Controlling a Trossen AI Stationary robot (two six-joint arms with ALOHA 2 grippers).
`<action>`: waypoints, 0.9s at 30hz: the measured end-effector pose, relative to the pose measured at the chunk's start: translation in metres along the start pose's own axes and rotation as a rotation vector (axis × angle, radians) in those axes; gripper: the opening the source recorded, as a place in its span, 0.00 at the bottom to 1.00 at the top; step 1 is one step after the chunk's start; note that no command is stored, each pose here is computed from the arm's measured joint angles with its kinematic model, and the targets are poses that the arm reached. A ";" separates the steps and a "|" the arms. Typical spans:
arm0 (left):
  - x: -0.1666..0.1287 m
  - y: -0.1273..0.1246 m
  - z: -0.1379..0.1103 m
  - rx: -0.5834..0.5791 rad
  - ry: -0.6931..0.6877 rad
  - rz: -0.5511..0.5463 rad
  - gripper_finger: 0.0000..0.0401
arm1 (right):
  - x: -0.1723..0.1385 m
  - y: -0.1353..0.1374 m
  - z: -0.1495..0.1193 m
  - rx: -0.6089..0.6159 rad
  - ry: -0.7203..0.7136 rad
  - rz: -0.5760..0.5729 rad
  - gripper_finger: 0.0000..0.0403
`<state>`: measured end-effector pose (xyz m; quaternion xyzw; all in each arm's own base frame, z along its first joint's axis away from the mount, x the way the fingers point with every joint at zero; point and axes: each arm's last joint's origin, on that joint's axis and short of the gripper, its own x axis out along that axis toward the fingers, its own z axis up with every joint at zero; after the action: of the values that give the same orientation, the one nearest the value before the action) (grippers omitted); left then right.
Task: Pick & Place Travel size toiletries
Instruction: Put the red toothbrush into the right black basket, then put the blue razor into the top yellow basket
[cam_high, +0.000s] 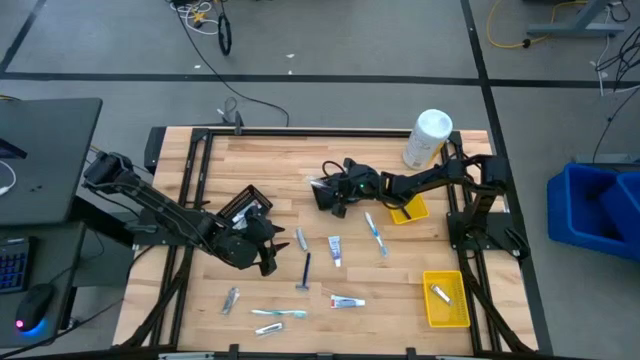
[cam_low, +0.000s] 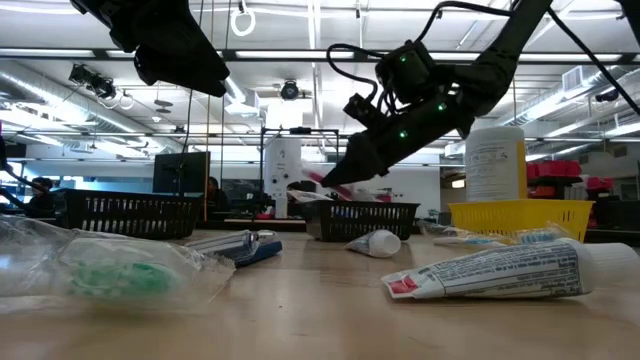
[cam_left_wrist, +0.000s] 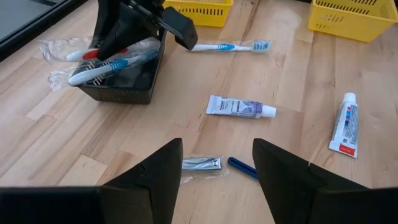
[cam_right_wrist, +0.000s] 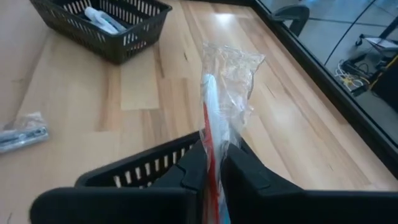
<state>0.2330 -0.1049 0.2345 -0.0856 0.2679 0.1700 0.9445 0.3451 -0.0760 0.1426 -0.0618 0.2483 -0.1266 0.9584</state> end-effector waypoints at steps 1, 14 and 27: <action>0.000 0.000 0.000 0.000 0.000 0.000 0.51 | 0.000 0.000 -0.001 -0.001 0.006 0.001 0.14; 0.000 0.000 0.000 -0.003 0.000 0.000 0.51 | -0.002 0.001 -0.010 0.029 0.114 0.032 0.53; 0.000 0.000 0.000 -0.004 0.001 -0.001 0.51 | -0.072 0.023 0.042 -0.023 0.067 0.066 0.64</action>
<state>0.2330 -0.1049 0.2345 -0.0876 0.2679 0.1701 0.9443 0.3099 -0.0322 0.2082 -0.0604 0.2837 -0.0939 0.9524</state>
